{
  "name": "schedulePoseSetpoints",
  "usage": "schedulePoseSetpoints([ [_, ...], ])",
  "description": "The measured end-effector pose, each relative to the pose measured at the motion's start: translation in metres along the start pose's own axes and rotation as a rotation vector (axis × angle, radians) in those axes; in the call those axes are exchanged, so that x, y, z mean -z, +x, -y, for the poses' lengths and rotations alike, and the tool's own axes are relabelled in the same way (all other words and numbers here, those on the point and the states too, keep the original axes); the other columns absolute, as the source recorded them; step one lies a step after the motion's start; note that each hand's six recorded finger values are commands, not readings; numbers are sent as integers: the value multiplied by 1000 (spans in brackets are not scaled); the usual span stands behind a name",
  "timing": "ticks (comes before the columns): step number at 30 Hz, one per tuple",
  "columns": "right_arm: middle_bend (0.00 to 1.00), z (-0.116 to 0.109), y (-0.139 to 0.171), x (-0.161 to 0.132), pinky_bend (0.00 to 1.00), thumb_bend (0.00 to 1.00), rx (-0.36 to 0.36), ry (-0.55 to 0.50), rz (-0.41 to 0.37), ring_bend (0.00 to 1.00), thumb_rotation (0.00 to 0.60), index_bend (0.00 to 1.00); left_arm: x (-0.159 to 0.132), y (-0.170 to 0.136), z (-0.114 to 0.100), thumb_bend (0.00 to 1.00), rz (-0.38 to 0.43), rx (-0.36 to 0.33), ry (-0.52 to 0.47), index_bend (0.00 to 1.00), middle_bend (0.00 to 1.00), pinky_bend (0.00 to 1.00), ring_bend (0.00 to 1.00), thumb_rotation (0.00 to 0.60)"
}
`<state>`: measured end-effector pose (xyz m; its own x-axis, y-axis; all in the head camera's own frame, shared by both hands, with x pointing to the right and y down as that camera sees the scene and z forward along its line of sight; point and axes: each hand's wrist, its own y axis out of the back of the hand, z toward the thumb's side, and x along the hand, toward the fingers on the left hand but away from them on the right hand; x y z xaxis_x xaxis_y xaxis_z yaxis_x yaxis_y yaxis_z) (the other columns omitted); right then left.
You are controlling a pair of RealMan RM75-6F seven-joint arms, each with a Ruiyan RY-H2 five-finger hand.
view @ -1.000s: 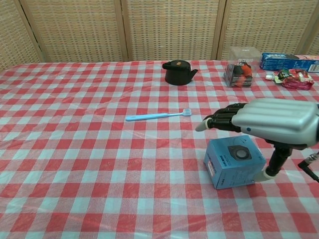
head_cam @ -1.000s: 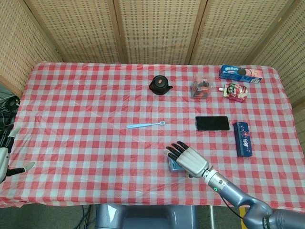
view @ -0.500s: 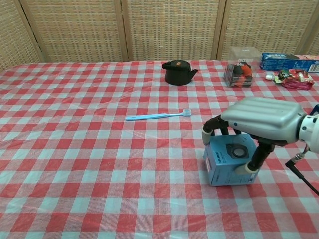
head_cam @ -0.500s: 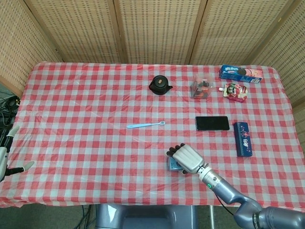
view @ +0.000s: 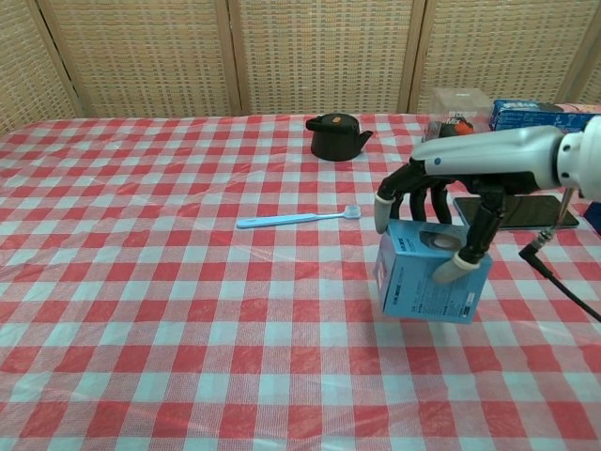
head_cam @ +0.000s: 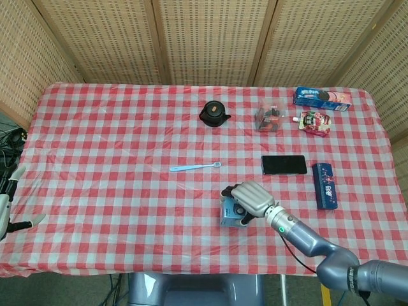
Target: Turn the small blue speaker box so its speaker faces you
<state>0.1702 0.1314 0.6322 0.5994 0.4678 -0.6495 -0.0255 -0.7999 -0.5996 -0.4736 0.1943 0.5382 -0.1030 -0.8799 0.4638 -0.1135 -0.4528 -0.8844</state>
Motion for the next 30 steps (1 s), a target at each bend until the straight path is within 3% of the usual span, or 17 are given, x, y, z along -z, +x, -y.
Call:
schedulePoseSetpoints([
  [7,563,-15,-15,5,542,856,-235,-157,67,573,600,517,2,7,1,0,-19,5,5,0,0,0,0,600],
  [13,563,-16,-26,10,542,874,-440,-268,151,573,600,519,4,12,2,0,-35,13,10,0,0,0,0,600],
  [23,564,3,-34,26,537,865,-539,-269,222,573,600,526,2,14,4,0,-34,20,17,0,0,0,0,600],
  [26,433,9,-34,29,345,738,-555,-261,233,427,600,428,2,14,4,0,-34,19,17,0,0,0,0,600],
  [28,180,11,-34,30,98,524,-555,-256,235,151,600,240,2,14,4,0,-34,20,16,0,0,0,0,600],
  [29,71,11,-35,31,25,402,-552,-254,235,48,600,149,2,14,4,0,-33,19,16,0,0,0,0,600],
  [30,30,11,-35,31,5,335,-545,-252,234,14,600,105,2,14,4,0,-34,19,15,0,0,0,0,600],
])
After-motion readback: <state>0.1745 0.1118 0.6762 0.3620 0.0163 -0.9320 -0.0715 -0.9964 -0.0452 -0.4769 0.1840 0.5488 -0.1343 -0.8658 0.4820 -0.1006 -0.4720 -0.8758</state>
